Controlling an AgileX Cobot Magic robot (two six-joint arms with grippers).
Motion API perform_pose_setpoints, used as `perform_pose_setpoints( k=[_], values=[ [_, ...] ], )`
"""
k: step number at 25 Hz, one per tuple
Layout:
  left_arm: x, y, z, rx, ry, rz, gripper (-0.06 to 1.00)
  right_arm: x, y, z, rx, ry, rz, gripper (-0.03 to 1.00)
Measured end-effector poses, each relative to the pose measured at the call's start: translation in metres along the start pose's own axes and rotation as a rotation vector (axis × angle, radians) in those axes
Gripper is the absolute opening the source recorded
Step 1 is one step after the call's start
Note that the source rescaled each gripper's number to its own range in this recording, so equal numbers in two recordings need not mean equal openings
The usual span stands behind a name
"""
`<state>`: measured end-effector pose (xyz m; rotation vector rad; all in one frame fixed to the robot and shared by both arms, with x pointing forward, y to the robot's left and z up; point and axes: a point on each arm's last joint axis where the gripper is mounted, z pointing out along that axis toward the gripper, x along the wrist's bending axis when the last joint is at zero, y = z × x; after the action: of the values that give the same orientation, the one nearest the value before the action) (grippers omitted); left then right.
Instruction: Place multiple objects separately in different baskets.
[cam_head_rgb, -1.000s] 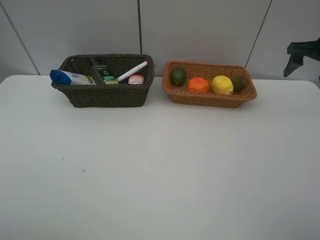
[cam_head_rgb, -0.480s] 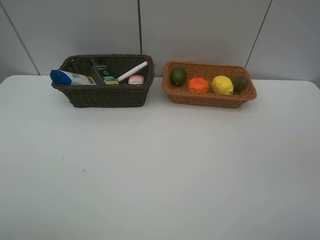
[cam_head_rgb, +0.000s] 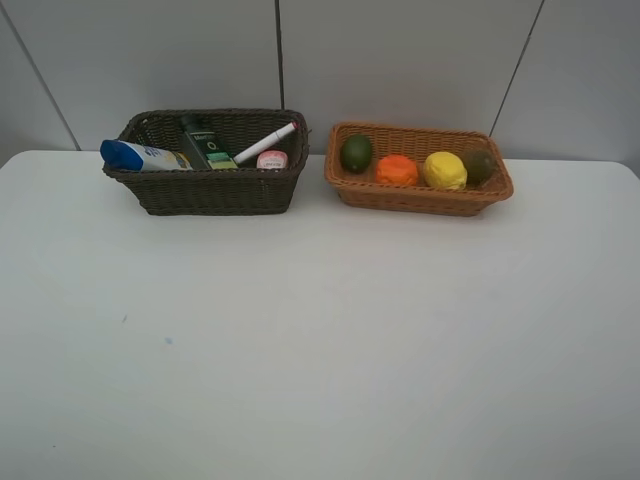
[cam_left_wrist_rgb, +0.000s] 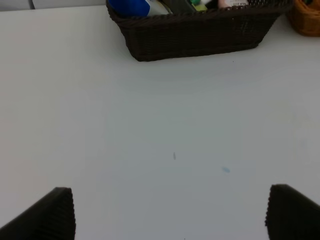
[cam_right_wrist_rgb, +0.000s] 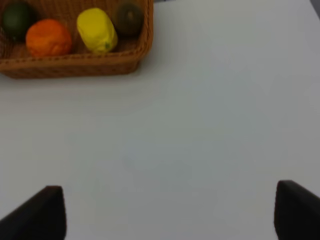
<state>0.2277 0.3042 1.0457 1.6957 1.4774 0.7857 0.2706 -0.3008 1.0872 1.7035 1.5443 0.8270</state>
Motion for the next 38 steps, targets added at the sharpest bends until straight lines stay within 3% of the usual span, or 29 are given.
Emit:
perform_pose_setpoints(
  k=[7, 11, 18, 23, 38],
  values=[
    [0.0, 0.0, 0.0, 0.0, 0.0, 0.0, 1.0, 0.0, -0.023, -0.035, -0.201, 0.0, -0.009, 0.98],
    [0.0, 0.0, 0.0, 0.0, 0.0, 0.0, 1.0, 0.001, -0.03, -0.044, -0.262, 0.003, -0.011, 0.98],
    [0.0, 0.0, 0.0, 0.0, 0.0, 0.0, 1.0, 0.004, -0.033, -0.04, -0.246, 0.044, -0.026, 0.98],
    [0.0, 0.0, 0.0, 0.0, 0.0, 0.0, 1.0, 0.004, -0.046, -0.018, -0.147, 0.048, -0.036, 0.98],
    [0.0, 0.0, 0.0, 0.0, 0.0, 0.0, 1.0, 0.003, -0.046, -0.018, -0.148, 0.037, -0.041, 0.98]
  ],
)
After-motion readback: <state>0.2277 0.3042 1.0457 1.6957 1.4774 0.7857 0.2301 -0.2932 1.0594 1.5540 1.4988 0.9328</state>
